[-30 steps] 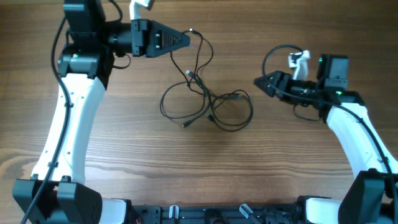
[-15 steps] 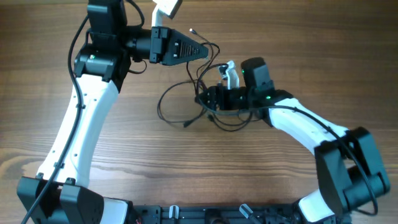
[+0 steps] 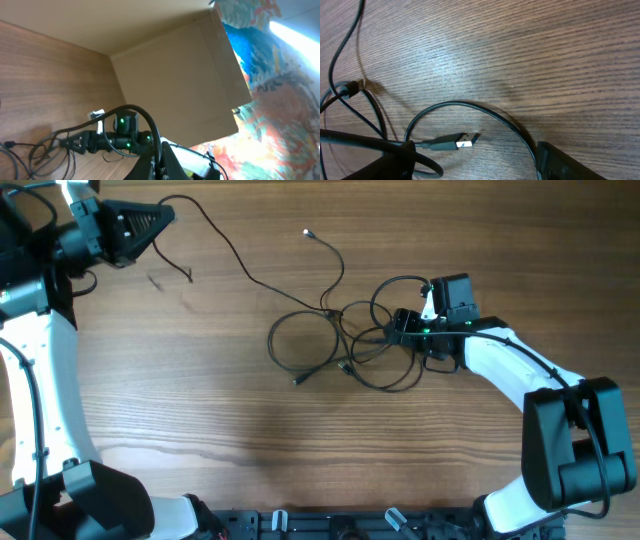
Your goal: Untangle cables
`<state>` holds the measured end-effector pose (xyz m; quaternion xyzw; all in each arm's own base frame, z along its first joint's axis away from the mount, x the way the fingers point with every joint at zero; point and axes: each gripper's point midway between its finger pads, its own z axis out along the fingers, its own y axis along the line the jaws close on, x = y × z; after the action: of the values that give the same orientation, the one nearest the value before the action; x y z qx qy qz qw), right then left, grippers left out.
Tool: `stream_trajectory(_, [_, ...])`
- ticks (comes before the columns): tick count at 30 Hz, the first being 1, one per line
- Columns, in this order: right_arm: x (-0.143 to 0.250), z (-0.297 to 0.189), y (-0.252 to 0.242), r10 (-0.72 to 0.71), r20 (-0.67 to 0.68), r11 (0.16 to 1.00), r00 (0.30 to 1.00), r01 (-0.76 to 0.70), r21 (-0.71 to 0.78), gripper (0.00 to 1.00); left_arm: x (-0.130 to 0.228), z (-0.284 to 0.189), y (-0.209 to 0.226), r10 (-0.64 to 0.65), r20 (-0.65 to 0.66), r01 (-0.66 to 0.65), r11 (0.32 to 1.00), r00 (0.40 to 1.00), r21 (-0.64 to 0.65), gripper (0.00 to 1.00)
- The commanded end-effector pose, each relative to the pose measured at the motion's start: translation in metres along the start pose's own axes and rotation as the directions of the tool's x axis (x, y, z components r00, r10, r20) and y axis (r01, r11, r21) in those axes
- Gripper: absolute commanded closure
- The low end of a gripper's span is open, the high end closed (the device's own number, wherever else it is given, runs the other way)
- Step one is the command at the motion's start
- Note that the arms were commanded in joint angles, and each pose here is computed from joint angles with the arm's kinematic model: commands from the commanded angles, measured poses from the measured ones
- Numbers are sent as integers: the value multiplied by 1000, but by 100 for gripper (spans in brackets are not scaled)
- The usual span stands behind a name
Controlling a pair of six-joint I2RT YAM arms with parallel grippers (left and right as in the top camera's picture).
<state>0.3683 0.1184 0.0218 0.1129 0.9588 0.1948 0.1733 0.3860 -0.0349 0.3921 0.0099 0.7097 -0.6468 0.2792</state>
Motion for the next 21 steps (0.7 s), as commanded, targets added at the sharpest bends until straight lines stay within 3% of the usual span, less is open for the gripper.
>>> stream_trajectory(1, [5, 3, -11, 15, -23, 998, 1000, -14, 57, 21, -17, -3, 1, 50, 105, -41, 995, 993, -90, 96])
stream_trajectory(2, [9, 3, -16, 22, -34, 997, 999, -19, 80, 22, -28, -6, 15, 46, 178, -16, 987, 983, -162, 96])
stream_trajectory(4, [15, 2, -22, 33, -54, 994, 998, -27, 108, 31, -49, -29, 62, -21, 382, 165, 922, 924, -349, 96])
stream_trajectory(6, [21, 0, -29, 49, -79, 990, 996, -38, 137, 56, -59, -82, 111, -3, 591, 381, 767, 806, -516, 96])
stream_trajectory(8, [22, -1, -33, 58, -84, 989, 995, -45, 144, 88, -57, -112, 125, -2, 653, 464, 705, 757, -536, 96])
stream_trajectory(9, [22, -1, -33, 59, -86, 988, 995, -47, 145, 96, -56, -129, 128, -1, 679, 492, 691, 734, -530, 96])
stream_trajectory(13, [22, -1, -33, 59, -86, 988, 995, -47, 145, 96, -53, -175, 136, 23, 753, 574, 633, 657, -520, 96])
stream_trajectory(15, [22, -1, -33, 59, -86, 988, 995, -47, 145, 96, -49, -175, 140, 5, 755, 589, 621, 656, -517, 96])
stream_trajectory(21, [22, 0, -33, 59, -86, 989, 995, -46, 144, 96, -37, -101, 169, 58, 482, 347, 619, 874, -704, 96])
